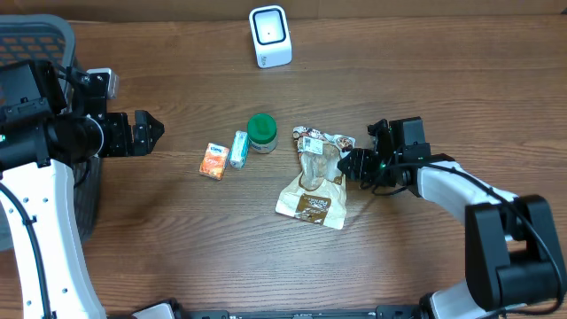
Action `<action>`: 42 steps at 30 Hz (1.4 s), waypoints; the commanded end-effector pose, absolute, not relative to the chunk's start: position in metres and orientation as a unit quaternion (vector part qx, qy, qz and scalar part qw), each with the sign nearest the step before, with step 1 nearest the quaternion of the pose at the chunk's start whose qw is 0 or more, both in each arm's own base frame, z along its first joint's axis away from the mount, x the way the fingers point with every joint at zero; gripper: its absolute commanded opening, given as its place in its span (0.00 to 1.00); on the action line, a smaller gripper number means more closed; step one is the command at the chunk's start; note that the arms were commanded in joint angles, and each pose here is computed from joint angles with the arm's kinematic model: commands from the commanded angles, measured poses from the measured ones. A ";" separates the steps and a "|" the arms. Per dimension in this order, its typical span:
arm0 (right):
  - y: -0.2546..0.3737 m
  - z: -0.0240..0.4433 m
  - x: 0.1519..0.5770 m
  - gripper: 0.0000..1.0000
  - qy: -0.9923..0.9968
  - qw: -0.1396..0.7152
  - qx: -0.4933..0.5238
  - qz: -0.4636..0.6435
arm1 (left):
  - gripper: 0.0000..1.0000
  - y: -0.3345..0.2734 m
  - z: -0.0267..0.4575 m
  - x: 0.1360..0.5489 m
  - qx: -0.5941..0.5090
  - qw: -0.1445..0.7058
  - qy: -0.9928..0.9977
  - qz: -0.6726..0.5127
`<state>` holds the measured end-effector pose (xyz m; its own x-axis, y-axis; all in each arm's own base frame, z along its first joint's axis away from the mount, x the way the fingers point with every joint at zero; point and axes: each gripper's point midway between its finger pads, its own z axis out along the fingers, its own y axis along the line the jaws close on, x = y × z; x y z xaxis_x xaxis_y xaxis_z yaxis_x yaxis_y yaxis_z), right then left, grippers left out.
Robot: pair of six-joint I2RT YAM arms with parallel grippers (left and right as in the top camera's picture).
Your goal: Scan the item barcode
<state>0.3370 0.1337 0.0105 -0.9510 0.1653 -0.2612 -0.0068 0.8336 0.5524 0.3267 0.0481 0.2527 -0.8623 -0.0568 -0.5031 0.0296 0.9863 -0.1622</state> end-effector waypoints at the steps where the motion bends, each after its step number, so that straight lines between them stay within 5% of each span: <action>1: 0.133 -0.007 0.333 0.49 0.949 0.133 0.048 0.282 | 1.00 0.050 0.251 0.326 -0.003 0.261 0.962 -0.079; 15: 0.150 -0.035 0.322 0.30 0.958 0.108 0.023 0.264 | 0.99 0.050 0.251 0.326 -0.003 0.260 0.962 -0.079; 17: 0.152 -0.034 0.322 0.22 0.958 0.110 0.020 0.264 | 1.00 0.050 0.251 0.326 -0.003 0.260 0.962 -0.079; 19: 0.152 -0.034 0.322 0.04 0.958 0.110 0.019 0.264 | 1.00 0.050 0.251 0.326 -0.003 0.260 0.962 -0.079; 29: 0.146 0.014 0.335 0.04 0.962 0.110 0.029 0.249 | 1.00 0.050 0.251 0.326 -0.003 0.260 0.962 -0.079; 36: 0.136 0.098 0.339 0.04 0.982 0.148 -0.009 0.117 | 1.00 0.050 0.251 0.326 -0.003 0.261 0.962 -0.079; 42: 0.142 0.121 0.319 0.04 0.987 0.153 -0.050 -0.013 | 1.00 0.050 0.251 0.326 -0.003 0.261 0.962 -0.079</action>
